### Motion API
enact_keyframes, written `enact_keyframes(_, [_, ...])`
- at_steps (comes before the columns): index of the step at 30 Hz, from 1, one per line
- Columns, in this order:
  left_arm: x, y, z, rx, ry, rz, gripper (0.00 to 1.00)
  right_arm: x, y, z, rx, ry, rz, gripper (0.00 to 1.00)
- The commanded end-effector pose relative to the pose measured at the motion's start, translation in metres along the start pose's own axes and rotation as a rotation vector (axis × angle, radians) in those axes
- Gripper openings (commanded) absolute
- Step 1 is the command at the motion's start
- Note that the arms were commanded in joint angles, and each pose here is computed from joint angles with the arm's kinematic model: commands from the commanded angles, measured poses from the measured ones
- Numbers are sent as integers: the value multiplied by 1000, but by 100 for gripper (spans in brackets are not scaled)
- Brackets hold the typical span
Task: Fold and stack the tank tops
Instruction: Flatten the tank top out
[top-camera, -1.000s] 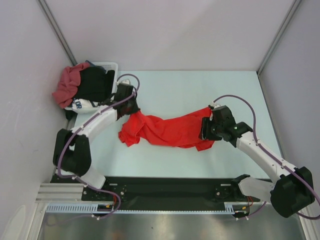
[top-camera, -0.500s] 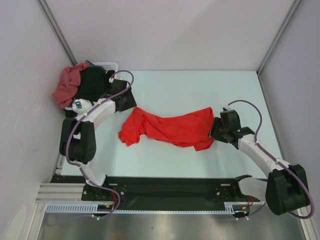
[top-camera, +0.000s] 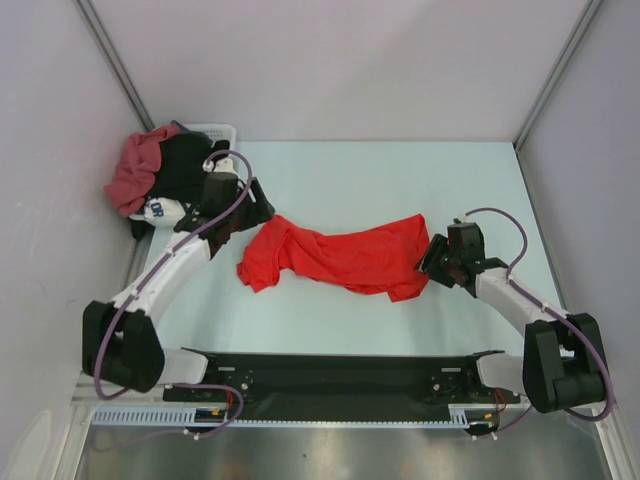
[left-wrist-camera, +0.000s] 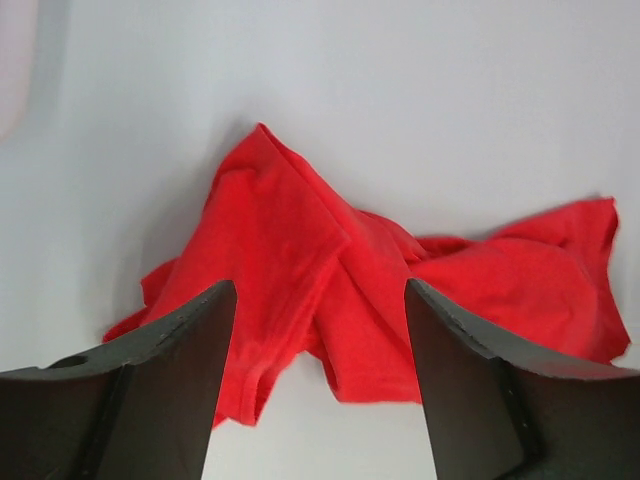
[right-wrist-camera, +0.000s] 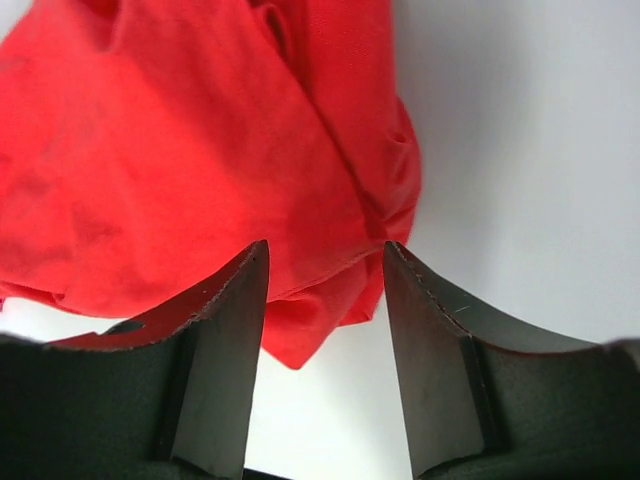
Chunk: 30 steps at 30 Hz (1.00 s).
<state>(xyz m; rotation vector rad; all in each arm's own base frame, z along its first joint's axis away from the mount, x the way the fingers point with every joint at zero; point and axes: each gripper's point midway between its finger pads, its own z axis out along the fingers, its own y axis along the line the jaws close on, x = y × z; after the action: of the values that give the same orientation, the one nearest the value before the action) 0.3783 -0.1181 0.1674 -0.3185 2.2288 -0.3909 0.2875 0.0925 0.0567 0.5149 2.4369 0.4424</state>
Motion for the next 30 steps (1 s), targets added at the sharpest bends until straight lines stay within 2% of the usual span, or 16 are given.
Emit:
enact_keyframes(1, [6,-20,-28,82,-34,27,74,-4,0,6,-25,-26,68,54])
enact_keyframes(8, [30,-38,-57,130,-41,74,74,-3,-6,8,-21,-49,104,52])
enact_keyframes(11, [39,-38,-61,145,-40,68,74,-7,-4,10,-33,-64,118,38])
enact_keyframes(12, [40,-37,-62,146,-40,65,74,-12,-4,10,-31,-79,120,25])
enact_keyframes(15, [53,-29,-61,136,-18,75,75,-26,-4,3,-16,-122,121,0])
enact_keyframes(22, [107,-2,-45,94,83,90,77,-68,-17,-46,27,-286,157,0])
enact_keyframes(26, [119,7,-32,58,118,106,76,-90,-31,-70,55,-375,192,0])
enact_keyframes(30, [126,16,-15,1,137,117,73,-94,-31,-71,58,-362,185,0])
